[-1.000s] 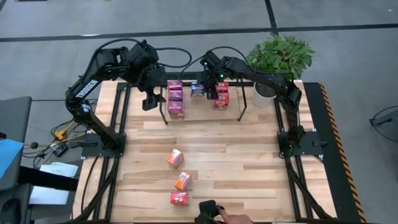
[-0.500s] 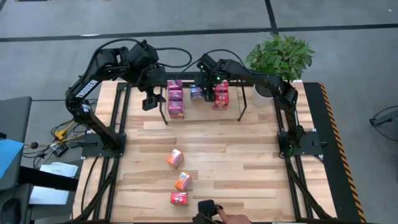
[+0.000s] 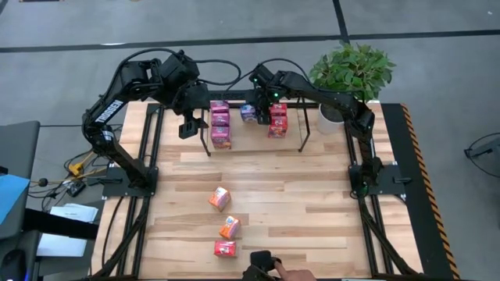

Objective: Stack cereal on shelf
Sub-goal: Put the blue cereal box on the shelf, then put the top orange cereal box on the shelf

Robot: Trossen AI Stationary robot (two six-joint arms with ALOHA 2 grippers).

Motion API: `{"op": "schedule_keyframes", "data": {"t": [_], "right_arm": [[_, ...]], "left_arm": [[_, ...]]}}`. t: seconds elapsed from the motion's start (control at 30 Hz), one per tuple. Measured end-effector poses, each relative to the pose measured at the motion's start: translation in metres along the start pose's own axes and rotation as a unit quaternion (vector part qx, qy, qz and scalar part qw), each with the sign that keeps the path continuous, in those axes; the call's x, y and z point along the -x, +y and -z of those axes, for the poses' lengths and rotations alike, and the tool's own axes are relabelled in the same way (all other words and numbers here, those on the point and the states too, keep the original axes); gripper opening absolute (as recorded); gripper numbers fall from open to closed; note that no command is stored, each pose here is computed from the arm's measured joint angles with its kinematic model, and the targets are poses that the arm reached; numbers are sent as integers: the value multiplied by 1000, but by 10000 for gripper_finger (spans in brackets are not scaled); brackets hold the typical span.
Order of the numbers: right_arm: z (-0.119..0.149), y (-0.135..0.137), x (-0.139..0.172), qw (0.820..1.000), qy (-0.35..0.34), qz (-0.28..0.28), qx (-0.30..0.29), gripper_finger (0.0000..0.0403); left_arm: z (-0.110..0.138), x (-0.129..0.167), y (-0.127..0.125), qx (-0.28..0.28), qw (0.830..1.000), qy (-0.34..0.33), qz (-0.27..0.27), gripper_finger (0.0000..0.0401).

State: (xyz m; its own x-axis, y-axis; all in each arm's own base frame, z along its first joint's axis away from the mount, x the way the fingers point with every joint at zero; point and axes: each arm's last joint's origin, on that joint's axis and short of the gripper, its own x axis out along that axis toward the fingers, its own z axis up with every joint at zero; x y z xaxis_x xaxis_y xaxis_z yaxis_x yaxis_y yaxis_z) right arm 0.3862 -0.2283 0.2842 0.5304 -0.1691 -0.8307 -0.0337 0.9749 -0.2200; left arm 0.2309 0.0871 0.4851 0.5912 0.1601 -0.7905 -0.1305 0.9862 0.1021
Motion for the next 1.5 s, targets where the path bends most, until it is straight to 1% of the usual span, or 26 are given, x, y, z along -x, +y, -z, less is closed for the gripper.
{"op": "schedule_keyframes", "data": {"t": [0.2,0.53,0.7,0.87,0.93,1.03,1.1,1.17,1.2,1.27,1.33,1.37,1.43,1.5], "right_arm": [[-1,2,0,1000,-9,-12,-12,239],[-1,2,0,1000,-9,-10,-13,276],[-3,0,2,1000,2,19,12,284],[-16,-5,28,999,-16,37,14,286],[-23,-5,40,999,-19,40,5,286],[-37,0,70,999,-34,39,-17,286],[-48,12,96,998,-53,7,-30,286],[-62,32,116,995,-90,-24,-27,286],[-68,47,128,993,-111,-40,-19,286],[-77,80,142,990,-122,-72,12,286],[-90,112,147,984,-141,-93,48,286],[-94,127,146,982,-139,-108,62,286],[-101,155,140,978,-132,-135,92,286],[-114,180,126,969,-146,-146,136,286]], "left_arm": [[0,0,0,0,1000,0,0,297],[0,0,0,5,1000,0,0,297],[0,0,0,4,1000,0,0,297],[0,0,0,4,1000,0,0,297],[0,0,0,4,1000,0,0,297],[2,0,0,-2,1000,9,2,297],[2,0,-1,-2,1000,9,2,297],[2,1,-1,-1,1000,8,4,297],[2,2,-1,-2,1000,6,7,297],[3,3,-2,-6,1000,3,10,297],[4,6,-2,-8,1000,-1,9,297],[5,8,-2,-8,1000,-3,9,297],[6,12,-3,-9,1000,-8,8,297],[8,16,-4,-9,1000,-13,6,297]]}}
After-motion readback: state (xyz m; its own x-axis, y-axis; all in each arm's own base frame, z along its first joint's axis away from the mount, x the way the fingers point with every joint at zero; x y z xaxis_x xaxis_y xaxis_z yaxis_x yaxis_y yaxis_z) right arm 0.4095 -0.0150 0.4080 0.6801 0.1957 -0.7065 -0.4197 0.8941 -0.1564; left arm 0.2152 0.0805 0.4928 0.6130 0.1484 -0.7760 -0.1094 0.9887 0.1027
